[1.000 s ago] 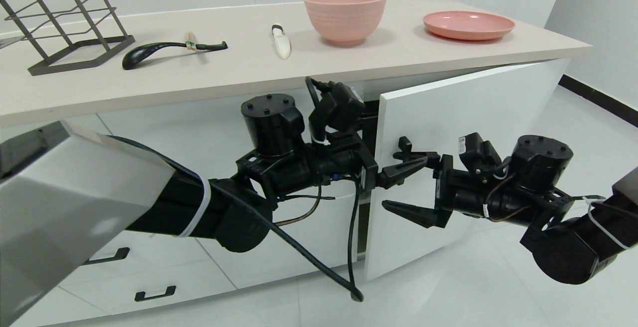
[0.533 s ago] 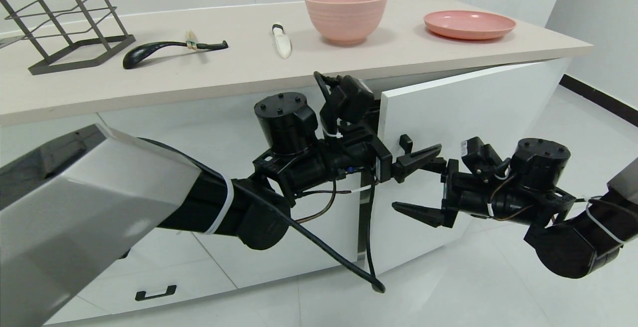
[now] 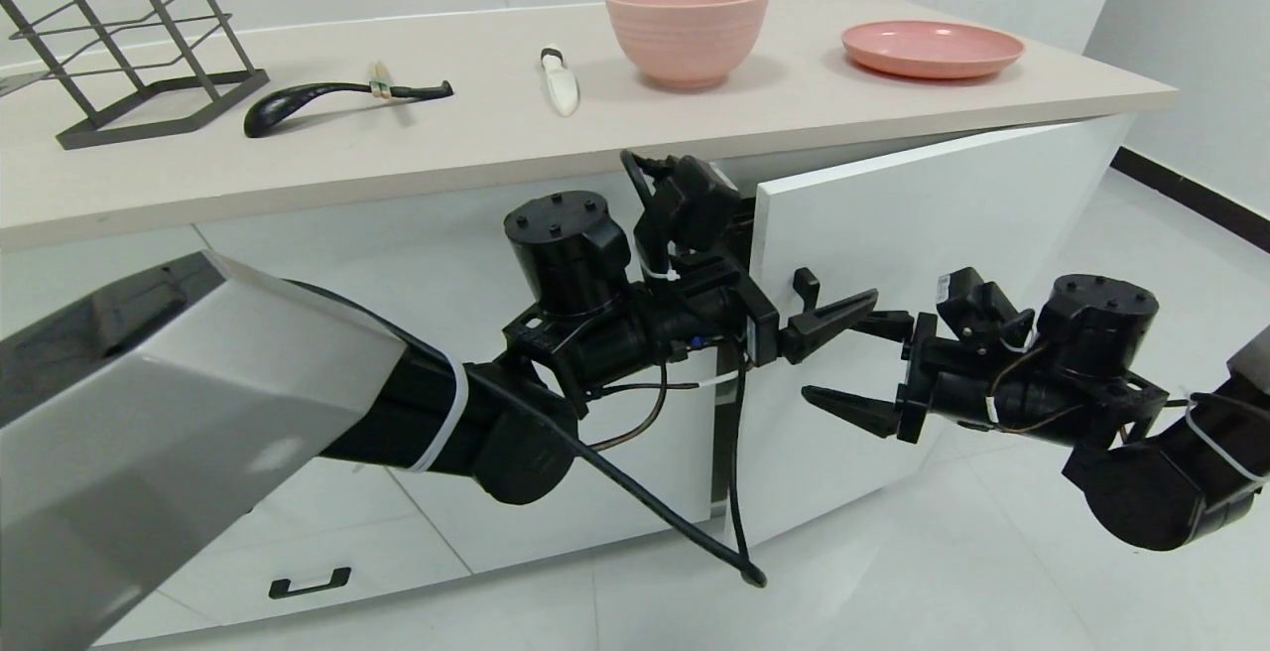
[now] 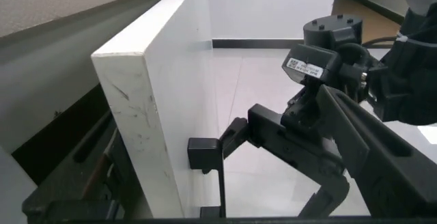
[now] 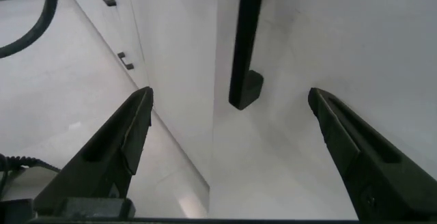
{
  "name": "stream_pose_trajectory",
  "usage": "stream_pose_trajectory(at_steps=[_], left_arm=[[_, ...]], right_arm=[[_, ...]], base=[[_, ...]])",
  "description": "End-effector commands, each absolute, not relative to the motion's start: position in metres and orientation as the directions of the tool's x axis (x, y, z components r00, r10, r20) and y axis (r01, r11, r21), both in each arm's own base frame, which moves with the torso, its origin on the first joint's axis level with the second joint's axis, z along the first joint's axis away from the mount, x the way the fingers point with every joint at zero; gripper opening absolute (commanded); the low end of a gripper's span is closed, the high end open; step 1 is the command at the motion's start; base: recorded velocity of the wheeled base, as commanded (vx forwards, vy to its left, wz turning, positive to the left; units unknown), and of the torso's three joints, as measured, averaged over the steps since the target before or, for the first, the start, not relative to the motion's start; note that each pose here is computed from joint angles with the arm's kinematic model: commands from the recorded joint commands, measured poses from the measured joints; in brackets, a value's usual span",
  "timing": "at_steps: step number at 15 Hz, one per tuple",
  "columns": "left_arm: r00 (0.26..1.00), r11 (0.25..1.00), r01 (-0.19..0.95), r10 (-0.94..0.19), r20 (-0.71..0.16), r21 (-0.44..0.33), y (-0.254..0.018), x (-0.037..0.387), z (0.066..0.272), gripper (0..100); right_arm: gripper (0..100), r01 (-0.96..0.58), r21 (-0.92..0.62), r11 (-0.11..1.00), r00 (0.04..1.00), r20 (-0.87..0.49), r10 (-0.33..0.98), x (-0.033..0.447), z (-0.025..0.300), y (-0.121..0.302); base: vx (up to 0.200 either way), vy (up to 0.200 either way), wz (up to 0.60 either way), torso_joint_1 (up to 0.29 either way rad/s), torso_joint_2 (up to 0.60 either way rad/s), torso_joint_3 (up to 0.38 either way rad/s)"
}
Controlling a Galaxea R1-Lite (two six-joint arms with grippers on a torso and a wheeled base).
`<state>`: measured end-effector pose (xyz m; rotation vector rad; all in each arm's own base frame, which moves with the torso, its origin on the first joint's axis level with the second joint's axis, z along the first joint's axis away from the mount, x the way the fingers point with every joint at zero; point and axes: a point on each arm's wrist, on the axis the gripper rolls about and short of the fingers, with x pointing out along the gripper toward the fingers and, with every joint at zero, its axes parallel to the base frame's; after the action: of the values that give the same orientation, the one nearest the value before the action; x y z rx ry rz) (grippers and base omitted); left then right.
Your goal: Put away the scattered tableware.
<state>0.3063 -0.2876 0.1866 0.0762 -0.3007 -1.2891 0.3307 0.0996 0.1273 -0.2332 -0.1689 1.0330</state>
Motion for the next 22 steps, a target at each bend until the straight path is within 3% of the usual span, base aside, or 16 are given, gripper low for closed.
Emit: stream_pose_trajectory(at_steps=[1, 4, 11, 17, 22], left_arm=[[0.246, 0.280, 0.936, -0.954, 0.173, 0.212, -0.291, 0.294, 0.188, 100], [0.266, 0.301, 0.932, -0.947, 0.180, 0.203, -0.295, 0.290, 0.190, 100], [0.321, 0.350, 0.919, -0.932, 0.169, 0.183, -0.299, 0.290, 0.182, 100], [0.319, 0.338, 0.928, -0.938, 0.134, 0.158, -0.309, 0.267, 0.173, 100], [0.263, 0.280, 0.948, -0.957, 0.121, 0.149, -0.325, 0.240, 0.171, 100]], right_arm=[[100, -0.811, -0.300, 0.503, 0.510, 0.060, 0.858, 0.295, 0.151, 0.091], [100, -0.812, -0.297, 0.502, 0.511, 0.053, 0.858, 0.247, 0.159, 0.079], [100, -0.745, -0.414, 0.522, 0.496, 0.179, 0.850, 0.124, 0.183, 0.047], [100, -0.547, -0.559, 0.623, 0.520, 0.357, 0.776, 0.073, 0.211, 0.025], [100, -0.407, -0.598, 0.690, 0.548, 0.444, 0.709, 0.050, 0.221, 0.018]], base=[[0.000, 0.000, 0.00, 0.000, 0.00, 0.000], [0.000, 0.000, 0.00, 0.000, 0.00, 0.000], [0.000, 0.000, 0.00, 0.000, 0.00, 0.000], [0.000, 0.000, 0.00, 0.000, 0.00, 0.000], [0.000, 0.000, 0.00, 0.000, 0.00, 0.000]])
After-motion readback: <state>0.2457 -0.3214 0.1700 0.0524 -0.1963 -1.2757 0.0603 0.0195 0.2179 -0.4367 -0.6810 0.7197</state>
